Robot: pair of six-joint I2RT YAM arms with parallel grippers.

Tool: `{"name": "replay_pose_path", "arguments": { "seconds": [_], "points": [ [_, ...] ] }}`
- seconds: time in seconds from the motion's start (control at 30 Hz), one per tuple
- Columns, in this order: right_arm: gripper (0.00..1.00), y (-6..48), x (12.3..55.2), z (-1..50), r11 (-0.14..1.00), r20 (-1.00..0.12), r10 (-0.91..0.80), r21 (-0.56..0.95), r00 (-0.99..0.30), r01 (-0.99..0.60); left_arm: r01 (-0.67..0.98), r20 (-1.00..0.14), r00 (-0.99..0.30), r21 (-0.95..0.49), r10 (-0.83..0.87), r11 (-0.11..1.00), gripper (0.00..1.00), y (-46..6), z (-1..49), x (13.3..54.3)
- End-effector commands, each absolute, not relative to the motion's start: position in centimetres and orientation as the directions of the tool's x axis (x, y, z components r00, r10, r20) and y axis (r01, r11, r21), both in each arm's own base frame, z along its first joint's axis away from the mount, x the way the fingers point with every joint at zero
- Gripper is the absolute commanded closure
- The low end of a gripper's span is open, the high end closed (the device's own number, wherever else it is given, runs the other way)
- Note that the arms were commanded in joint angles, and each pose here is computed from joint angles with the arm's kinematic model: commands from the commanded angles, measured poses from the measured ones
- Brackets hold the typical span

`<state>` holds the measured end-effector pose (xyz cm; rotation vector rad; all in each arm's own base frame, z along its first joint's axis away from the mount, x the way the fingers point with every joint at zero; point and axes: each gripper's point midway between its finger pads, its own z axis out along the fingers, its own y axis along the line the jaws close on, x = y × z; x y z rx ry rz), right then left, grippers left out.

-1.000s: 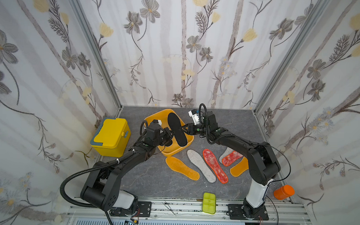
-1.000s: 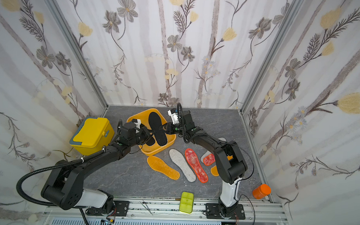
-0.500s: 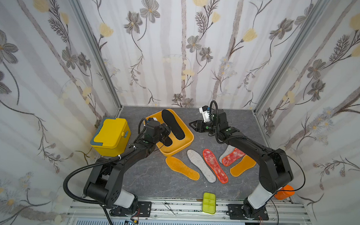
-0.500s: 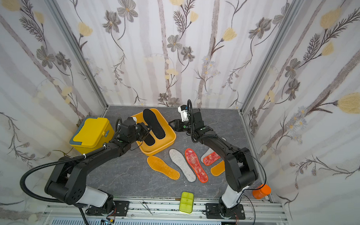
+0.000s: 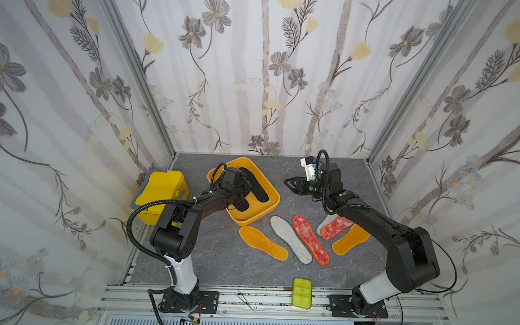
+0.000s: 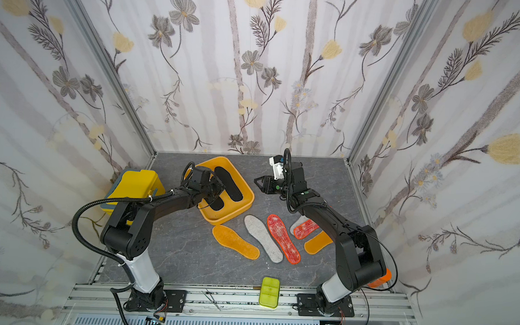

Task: Put the insoles into the storage box
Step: Place the insole in the storage box.

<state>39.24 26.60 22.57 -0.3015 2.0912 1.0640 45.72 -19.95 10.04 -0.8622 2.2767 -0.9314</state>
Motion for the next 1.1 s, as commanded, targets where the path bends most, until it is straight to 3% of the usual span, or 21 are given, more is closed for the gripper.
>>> {"name": "replay_pose_path", "arguments": {
  "seconds": [0.0, 1.07],
  "points": [
    [0.53, 26.7, 39.1, 23.5, 0.599, -0.733, 0.134, 0.596, -0.667, -0.535, -0.379, -0.227, -0.662, -0.721, -0.714, 0.581, 1.00, -19.7, 8.9, 46.0],
    [0.53, 25.4, 38.8, 21.2, 0.590, -0.698, 0.165, 0.636, -0.696, -0.498, -0.442, -0.241, -0.681, -0.617, -0.691, 0.651, 1.00, -19.7, 5.3, 47.4]
  ]
}}
